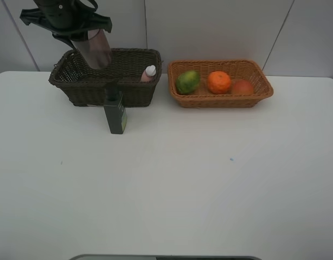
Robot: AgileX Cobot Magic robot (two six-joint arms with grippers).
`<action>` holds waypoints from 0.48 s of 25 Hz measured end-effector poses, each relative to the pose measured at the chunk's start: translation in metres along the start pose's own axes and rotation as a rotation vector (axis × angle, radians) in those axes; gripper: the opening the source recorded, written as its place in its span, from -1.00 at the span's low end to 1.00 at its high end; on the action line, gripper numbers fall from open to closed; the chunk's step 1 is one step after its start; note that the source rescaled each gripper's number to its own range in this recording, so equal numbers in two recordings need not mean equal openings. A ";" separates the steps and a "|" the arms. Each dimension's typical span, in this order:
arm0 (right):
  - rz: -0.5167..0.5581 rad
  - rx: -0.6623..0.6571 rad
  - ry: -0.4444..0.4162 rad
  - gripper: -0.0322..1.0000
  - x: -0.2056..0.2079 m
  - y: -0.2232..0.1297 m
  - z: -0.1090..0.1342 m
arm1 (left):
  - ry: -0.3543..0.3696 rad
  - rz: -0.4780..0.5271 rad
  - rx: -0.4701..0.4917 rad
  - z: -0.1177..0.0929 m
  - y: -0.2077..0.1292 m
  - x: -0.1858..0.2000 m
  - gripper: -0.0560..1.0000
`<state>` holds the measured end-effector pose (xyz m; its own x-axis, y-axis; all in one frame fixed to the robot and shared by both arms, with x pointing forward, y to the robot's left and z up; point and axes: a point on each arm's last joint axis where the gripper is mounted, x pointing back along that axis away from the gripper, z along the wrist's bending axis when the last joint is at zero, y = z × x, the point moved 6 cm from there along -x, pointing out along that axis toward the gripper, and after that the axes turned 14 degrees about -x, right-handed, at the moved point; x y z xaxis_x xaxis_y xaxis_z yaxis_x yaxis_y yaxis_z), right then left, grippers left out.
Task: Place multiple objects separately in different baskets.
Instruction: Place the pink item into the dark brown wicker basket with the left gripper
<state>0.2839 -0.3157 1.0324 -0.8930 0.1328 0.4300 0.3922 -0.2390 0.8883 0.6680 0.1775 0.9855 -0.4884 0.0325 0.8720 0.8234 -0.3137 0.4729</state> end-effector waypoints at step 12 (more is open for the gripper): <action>0.000 0.000 0.000 1.00 0.000 0.000 0.000 | 0.031 -0.047 0.049 0.031 0.002 -0.089 -0.88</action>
<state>0.2839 -0.3157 1.0324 -0.8930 0.1328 0.4300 0.3922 -0.2390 0.8883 0.7219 0.2034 0.9125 -0.5353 0.0162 0.8445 0.8119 -0.2660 0.5197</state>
